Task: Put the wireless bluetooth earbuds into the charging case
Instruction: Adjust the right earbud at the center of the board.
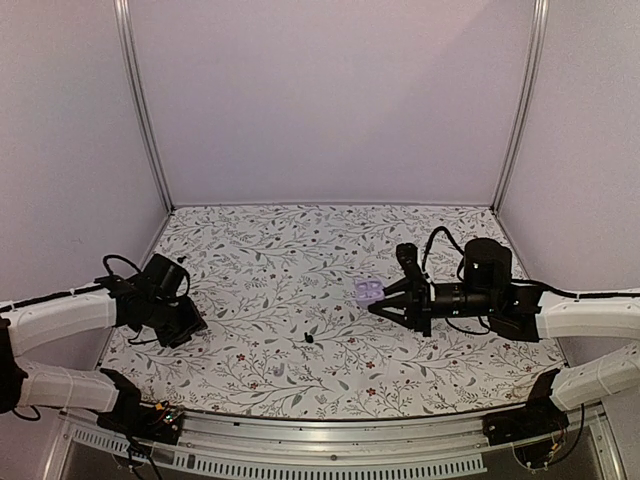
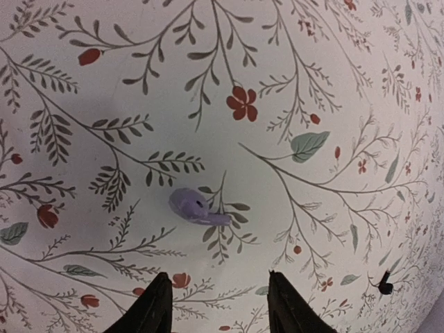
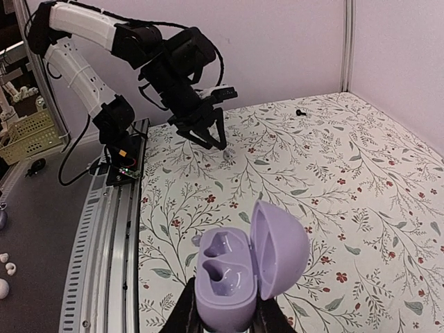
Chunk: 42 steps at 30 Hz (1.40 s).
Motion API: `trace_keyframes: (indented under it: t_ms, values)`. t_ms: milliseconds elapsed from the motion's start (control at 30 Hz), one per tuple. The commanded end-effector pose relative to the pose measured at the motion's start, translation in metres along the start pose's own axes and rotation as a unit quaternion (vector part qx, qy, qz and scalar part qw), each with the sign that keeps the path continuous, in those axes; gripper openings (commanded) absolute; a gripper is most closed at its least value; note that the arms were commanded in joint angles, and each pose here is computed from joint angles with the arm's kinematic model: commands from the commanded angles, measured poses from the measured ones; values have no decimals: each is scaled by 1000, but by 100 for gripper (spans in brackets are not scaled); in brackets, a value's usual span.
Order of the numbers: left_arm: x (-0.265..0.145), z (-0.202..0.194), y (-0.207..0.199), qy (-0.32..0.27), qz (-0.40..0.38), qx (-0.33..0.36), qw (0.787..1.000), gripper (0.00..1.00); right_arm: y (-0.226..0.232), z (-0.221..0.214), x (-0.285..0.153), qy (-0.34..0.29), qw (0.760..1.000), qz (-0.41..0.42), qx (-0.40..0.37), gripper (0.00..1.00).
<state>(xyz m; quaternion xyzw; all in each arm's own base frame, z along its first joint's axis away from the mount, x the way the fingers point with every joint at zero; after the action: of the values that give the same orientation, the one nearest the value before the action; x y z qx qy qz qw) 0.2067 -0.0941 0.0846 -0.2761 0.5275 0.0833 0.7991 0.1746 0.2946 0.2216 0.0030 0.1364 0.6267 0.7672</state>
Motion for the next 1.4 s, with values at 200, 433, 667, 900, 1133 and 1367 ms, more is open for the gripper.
trace_keyframes:
  t_ms: [200,433,667,900,1133,1367]
  values:
    - [12,24,-2,-25,59,-6,998,44,0,6,1,-7,1000,6,-12,0]
    - [20,28,3,-20,88,-5,996,42,-2,6,3,-4,1000,4,-15,0]
    - [33,27,-1,-13,78,-1,997,40,-3,4,2,-2,1000,0,-15,0]
    - [43,37,-14,-23,65,32,997,40,-3,4,2,-1,1000,0,-17,0]
    - [53,39,-36,-4,23,74,997,37,-3,3,2,0,1000,-3,-16,0]
    - [41,42,-40,10,30,157,987,37,-3,3,1,1,1000,-4,-16,0]
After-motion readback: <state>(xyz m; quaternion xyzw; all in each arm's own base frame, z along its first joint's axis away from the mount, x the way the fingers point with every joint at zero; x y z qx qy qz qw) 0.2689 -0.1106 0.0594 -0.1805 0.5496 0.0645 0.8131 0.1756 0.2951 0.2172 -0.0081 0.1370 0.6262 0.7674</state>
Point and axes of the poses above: each gripper's point midway between its finger pads, its own x axis out along the fingers, its own y axis along the line the jaws close on, z = x × y, the point moved 4 cm from there along -x, back along the fingers, and after that the axes turned 4 degrees about x, right-handed, at the moved point
